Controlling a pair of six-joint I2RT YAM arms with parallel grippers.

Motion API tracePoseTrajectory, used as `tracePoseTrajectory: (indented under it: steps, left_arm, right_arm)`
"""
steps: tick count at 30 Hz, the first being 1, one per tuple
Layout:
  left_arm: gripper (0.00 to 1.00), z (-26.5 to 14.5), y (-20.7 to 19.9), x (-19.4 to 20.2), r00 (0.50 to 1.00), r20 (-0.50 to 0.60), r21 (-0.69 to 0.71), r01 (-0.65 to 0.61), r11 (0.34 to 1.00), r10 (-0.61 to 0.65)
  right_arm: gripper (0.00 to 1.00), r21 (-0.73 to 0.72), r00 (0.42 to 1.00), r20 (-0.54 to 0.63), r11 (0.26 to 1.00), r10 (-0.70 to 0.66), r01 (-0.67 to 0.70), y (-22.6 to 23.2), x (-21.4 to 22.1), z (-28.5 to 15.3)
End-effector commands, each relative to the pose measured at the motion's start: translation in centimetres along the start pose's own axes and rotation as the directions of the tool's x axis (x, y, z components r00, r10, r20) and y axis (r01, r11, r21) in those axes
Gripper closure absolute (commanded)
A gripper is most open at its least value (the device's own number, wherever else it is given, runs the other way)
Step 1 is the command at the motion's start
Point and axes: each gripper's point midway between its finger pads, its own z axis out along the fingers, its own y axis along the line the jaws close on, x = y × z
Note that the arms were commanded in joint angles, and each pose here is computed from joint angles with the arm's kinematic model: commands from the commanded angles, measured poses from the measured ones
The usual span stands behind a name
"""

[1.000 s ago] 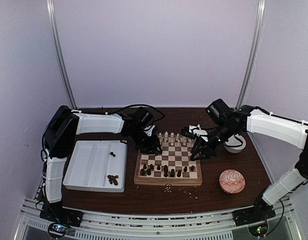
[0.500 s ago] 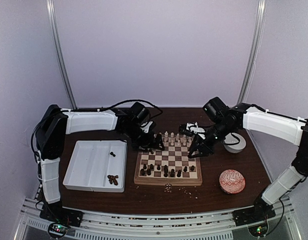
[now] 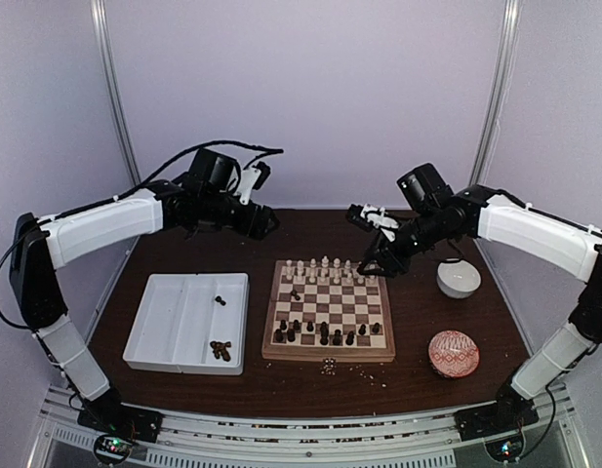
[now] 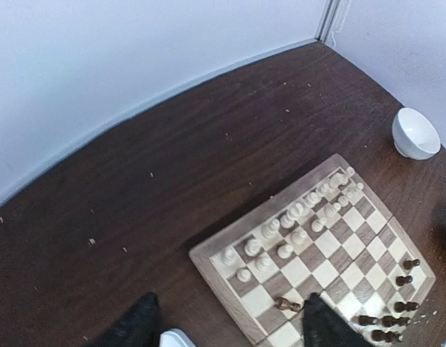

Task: Set up the chess pieces on the board
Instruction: Pick up the pawn from the chessboard.

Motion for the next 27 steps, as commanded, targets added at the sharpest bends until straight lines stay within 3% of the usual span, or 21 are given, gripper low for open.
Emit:
tracePoseTrajectory:
  steps: [1,5,7,9,19,27]
  left_arm:
    - [0.45,2.2,-1.2,-0.6,0.917,0.015,0.178,-0.395,0.901,0.399]
    - [0.49,2.7,-2.4,3.3,0.771,0.023,0.284,-0.615,0.735,0.636]
    - [0.48,3.1,-2.3,5.0,0.691,0.044,0.292,-0.699,0.653,0.721]
    - [0.48,3.9,-2.4,5.9,0.647,0.052,0.315,-0.733,0.602,0.761]
    - [0.51,9.7,-4.6,9.5,0.557,0.004,0.488,-0.726,0.485,0.830]
    - [0.53,11.0,-6.4,12.2,0.558,-0.007,0.583,-0.672,0.457,0.829]
  right_arm:
    - [0.45,0.022,0.998,0.059,1.000,-0.006,0.004,-1.0,-2.9,-0.7]
    - [0.51,-0.119,0.999,-0.031,0.992,0.029,-0.032,0.2,-1.8,1.5]
    - [0.53,-0.170,0.999,-0.017,0.984,0.047,-0.049,0.9,-1.9,1.5]
    - [0.53,-0.176,0.999,0.012,0.984,0.040,-0.037,1.4,-2.0,0.9]
    - [0.53,-0.159,1.000,0.009,0.987,0.004,-0.003,2.8,1.5,-0.5]
    - [0.53,-0.173,1.000,0.007,0.985,0.030,-0.029,2.2,1.8,-0.5]
